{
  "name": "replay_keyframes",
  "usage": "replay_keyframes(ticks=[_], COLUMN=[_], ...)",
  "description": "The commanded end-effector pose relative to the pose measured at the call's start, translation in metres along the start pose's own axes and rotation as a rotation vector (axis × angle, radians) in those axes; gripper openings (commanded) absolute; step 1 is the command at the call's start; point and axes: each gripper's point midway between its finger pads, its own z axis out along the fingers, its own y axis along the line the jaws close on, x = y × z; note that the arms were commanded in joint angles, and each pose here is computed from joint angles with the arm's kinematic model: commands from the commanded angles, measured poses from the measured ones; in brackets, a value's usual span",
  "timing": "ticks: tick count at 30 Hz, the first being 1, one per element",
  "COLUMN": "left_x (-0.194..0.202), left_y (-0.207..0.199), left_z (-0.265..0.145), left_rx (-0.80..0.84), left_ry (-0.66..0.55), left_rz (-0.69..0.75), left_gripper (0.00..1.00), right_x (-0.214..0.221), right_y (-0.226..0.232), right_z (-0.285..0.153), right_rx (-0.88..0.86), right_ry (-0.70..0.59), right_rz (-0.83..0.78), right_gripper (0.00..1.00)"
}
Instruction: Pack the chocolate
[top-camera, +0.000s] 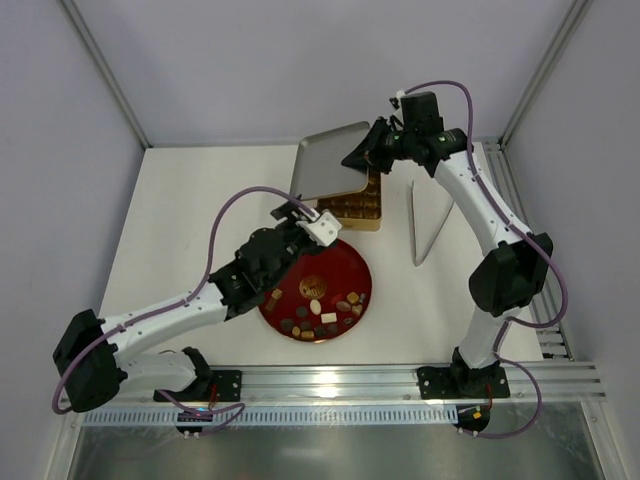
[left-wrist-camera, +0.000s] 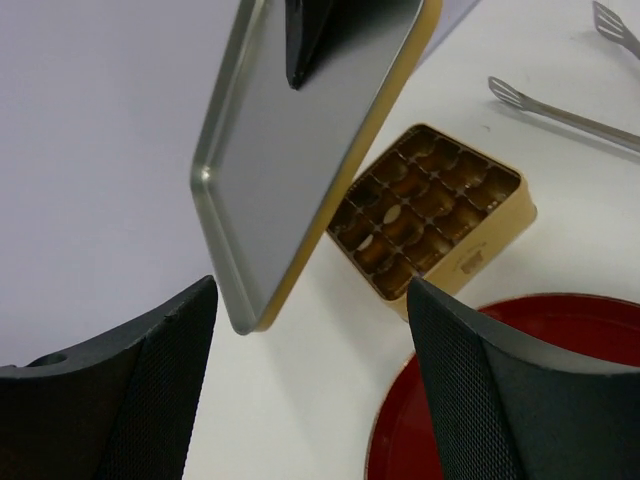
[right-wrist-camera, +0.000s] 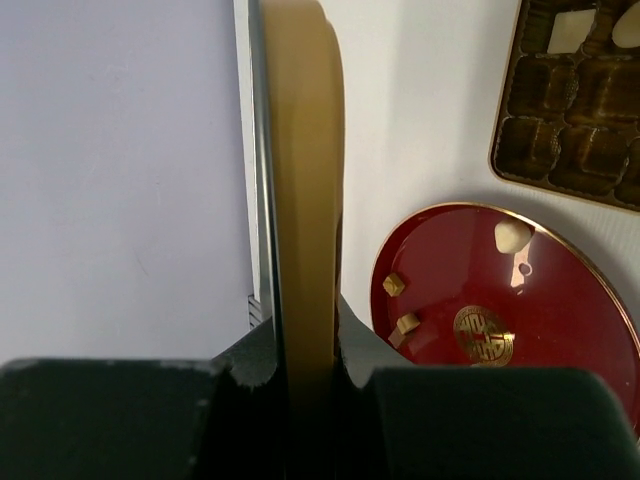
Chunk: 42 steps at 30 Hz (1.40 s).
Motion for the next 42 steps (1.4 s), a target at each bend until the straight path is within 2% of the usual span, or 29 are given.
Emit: replay_keyframes(ticks=[1, 13, 28, 30, 38, 42], left_x=[-0.046, -0.044, -0.045, -0.045, -0.049, -0.052], left_y=[0.045, 0.039, 0.046, 0.048, 0.055, 0.057], left_z=[-0.001, 0.028, 0.041, 0.041, 0.042, 0.042], left_rx=[-0.248, -0.300, -0.390, -0.403, -0.446, -0.467], left_ry=[-0.164, -0.160, -0.151, -0.148, -0.165, -0.169], left_rz=[0.091, 0.213, 0.220, 0.221, 0.227, 0.233], left_gripper=[0.75, 0.74, 0.61, 0.56, 0.52, 0.42], right_x=[0.000, 0.017, 0.028, 0.031, 0.039, 0.041], right_y=[0.029, 0.035, 0.033, 0.033, 0.035, 0.038], right_z=[-0.033, -0.039, -0.039, -0.037, -0.033, -0.035], right_rx=[-0.036, -0.052, -0.032, -0.036, -0.052, -0.062], right_ry=[-0.045, -0.038, -0.063, -0.055, -0.039, -0.037], right_rz=[-0.020, 0.008, 0.012, 0.021, 0.020, 0.016], right_gripper=[0.04, 0.04, 0.04, 0.04, 0.04, 0.04])
